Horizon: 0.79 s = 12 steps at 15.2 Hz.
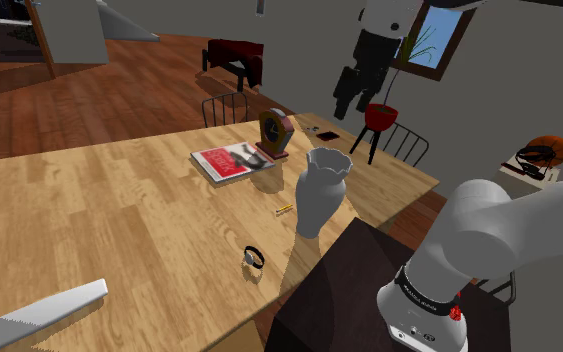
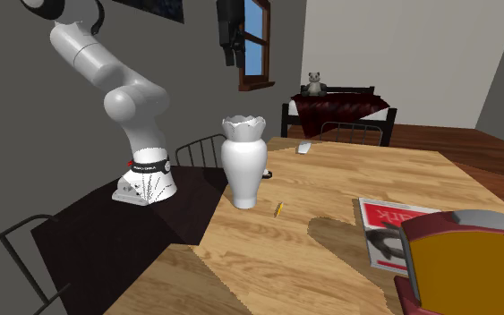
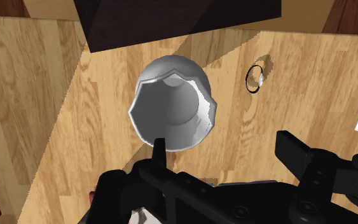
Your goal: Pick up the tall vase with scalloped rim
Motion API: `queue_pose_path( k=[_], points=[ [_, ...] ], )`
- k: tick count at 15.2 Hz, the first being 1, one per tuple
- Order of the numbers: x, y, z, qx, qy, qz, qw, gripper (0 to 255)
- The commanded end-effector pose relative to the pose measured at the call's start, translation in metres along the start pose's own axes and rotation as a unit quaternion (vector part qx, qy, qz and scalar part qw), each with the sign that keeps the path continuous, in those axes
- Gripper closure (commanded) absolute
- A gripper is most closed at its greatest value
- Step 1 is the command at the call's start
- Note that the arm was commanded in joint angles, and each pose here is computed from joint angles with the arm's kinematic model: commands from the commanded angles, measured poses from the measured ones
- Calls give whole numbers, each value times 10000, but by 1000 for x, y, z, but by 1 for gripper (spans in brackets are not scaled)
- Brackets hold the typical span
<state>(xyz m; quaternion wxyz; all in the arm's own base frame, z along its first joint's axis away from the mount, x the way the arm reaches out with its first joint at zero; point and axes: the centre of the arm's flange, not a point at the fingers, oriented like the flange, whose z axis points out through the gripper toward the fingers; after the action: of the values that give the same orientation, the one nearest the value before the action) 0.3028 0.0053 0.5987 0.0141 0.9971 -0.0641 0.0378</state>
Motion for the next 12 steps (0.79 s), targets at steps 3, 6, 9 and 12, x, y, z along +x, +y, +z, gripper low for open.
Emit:
queue_pose_path(
  k=[3,6,9,12],
  points=[
    [12,-10,24,-108,-130,80,9998,0],
    [29,-22,62,-271,-326,200,9989,0],
    [45,-34,101,-434,-521,320,9972,0],
    [48,-37,122,-477,-573,352,9966,0]
  ],
)
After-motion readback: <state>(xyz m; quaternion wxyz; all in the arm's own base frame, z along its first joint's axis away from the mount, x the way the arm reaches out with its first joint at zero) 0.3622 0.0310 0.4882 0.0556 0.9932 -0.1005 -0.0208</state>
